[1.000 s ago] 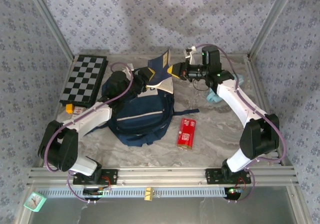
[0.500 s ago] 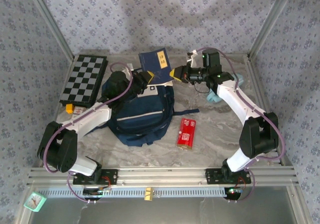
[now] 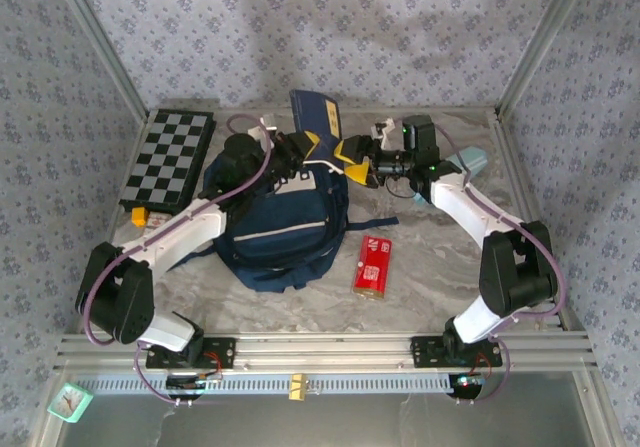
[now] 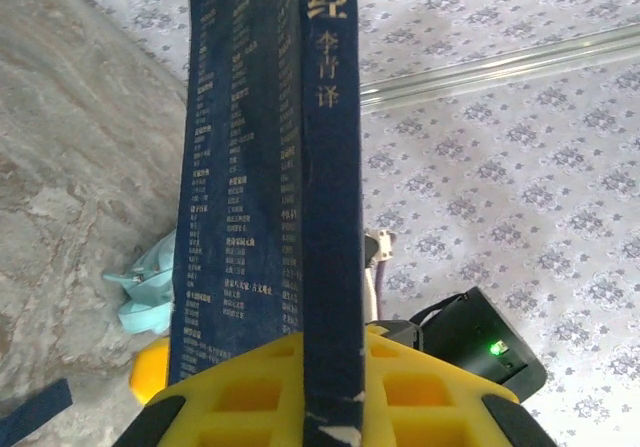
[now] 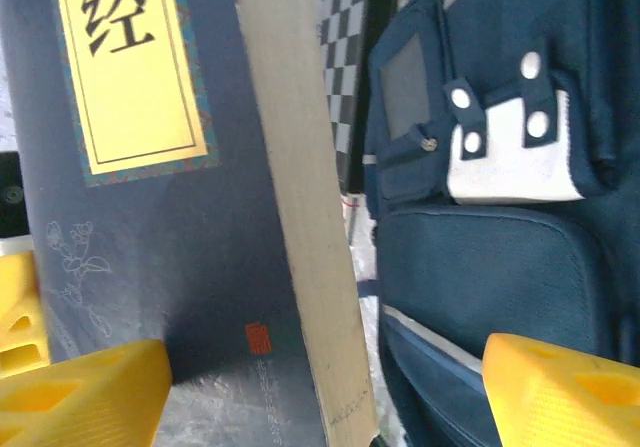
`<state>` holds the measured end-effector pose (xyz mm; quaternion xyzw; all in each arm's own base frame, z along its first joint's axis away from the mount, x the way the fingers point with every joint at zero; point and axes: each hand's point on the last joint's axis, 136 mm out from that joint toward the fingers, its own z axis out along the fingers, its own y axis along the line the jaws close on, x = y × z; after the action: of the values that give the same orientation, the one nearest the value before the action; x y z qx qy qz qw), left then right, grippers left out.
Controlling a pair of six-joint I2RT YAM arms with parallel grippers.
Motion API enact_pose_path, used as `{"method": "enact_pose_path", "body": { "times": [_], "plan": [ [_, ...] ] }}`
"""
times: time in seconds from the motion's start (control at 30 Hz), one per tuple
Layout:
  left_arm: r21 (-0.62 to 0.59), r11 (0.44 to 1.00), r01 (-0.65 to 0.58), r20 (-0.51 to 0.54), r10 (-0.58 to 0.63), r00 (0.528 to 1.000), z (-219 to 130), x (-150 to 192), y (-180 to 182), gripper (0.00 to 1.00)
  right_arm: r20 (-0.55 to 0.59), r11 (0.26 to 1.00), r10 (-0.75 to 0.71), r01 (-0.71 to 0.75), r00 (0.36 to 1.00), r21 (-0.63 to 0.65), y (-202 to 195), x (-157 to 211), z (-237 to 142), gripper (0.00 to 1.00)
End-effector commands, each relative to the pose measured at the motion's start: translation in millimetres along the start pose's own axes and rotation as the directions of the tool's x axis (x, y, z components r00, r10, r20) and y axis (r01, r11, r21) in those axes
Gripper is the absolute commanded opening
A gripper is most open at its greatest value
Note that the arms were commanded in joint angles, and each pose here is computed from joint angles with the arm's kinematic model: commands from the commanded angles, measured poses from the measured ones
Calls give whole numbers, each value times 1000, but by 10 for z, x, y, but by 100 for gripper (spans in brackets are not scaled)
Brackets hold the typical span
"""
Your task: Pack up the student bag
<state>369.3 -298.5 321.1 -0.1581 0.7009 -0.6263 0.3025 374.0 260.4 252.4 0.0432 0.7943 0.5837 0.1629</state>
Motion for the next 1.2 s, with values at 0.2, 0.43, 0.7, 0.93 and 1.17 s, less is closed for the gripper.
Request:
{"method": "enact_pose_path", "body": {
  "times": [0.2,0.43,0.7,0.93,1.17],
  "plan": [
    [19,997,-74,13,74,997,-30,-1,-127,0,30,975,-21,27,999,-220,631,-23,-213,81],
    [-51,993,-109,-4,109,994,-67,35,11,0,55,970,-42,54,998,-237,709,-53,-272,69],
    [-107,984,-142,-9,142,990,-104,49,112,0,60,985,-57,66,997,-160,553,-38,-232,36],
    [-120,976,-184,-40,180,983,-95,119,84,0,65,992,-55,61,996,-108,416,-53,-184,6],
    [-135,963,-235,-75,226,971,-112,179,52,14,71,995,-97,98,993,-16,333,-15,-238,0]
  ]
}}
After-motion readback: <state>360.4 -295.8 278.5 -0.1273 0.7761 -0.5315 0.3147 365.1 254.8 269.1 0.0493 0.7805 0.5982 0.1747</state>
